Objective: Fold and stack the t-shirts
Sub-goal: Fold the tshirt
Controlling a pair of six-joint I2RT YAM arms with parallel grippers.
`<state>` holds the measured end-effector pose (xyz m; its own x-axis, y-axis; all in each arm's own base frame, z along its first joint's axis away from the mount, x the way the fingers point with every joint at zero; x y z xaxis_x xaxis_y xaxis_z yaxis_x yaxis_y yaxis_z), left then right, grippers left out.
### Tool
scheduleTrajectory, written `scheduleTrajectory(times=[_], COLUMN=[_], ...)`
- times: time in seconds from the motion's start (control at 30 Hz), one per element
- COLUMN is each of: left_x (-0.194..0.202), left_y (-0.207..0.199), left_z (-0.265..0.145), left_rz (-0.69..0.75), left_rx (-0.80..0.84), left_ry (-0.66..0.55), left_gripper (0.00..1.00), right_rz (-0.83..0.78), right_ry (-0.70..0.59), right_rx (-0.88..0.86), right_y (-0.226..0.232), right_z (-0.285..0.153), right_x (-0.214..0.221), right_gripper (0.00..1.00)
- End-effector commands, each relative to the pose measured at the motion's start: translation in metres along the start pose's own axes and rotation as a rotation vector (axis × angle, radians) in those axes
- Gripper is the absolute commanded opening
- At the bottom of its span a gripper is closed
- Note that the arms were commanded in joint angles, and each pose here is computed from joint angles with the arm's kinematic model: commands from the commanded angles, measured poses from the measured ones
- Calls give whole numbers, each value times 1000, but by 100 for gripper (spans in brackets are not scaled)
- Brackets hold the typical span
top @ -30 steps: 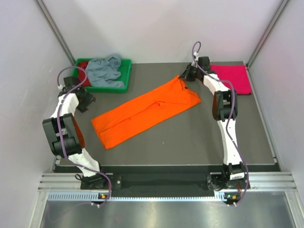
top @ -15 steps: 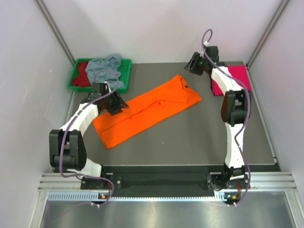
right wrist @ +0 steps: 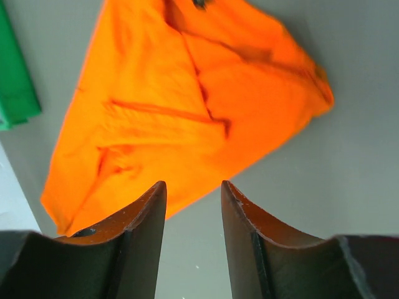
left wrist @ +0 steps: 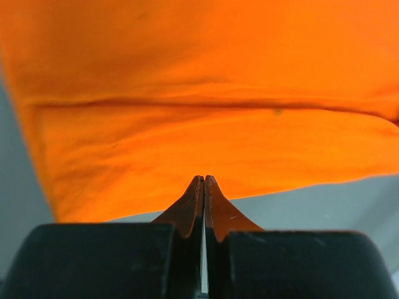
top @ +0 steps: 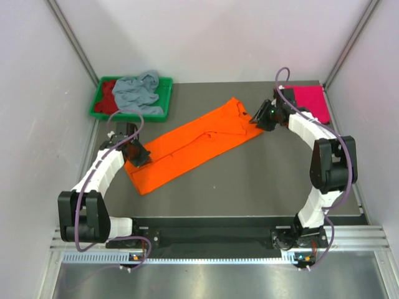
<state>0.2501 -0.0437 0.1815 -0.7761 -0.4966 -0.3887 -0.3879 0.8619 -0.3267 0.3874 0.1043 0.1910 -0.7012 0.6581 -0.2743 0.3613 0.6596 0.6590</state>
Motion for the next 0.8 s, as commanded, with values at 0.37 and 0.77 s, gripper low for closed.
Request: scheduleTrajectory(times=[0.37, 0.77], left_x=[35, 67], left_y=[50, 68], left_z=[1, 17], left_rz=[-231, -312], left_rx=[-460, -585], left_ry=[13, 128], left_gripper=[0, 0], right_rz=[-18, -3], right_ry=[77, 77], right_rx=[-67, -69], right_y=[-23, -33], right_z=[7, 9], right_x=[15, 4], right_gripper=[40, 40])
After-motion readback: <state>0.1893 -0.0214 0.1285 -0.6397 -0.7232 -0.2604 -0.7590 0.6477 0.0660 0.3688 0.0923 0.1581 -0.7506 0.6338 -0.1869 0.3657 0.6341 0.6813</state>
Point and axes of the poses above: each gripper's point midway between its finger pads, its own z axis out along the fingers, its own y axis along the line the jaws close on, x = y × z, the point moved 10 cm from there along -z, back along the fingers, and after that the axes turned 13 degrees about z, right-handed, at the moved point
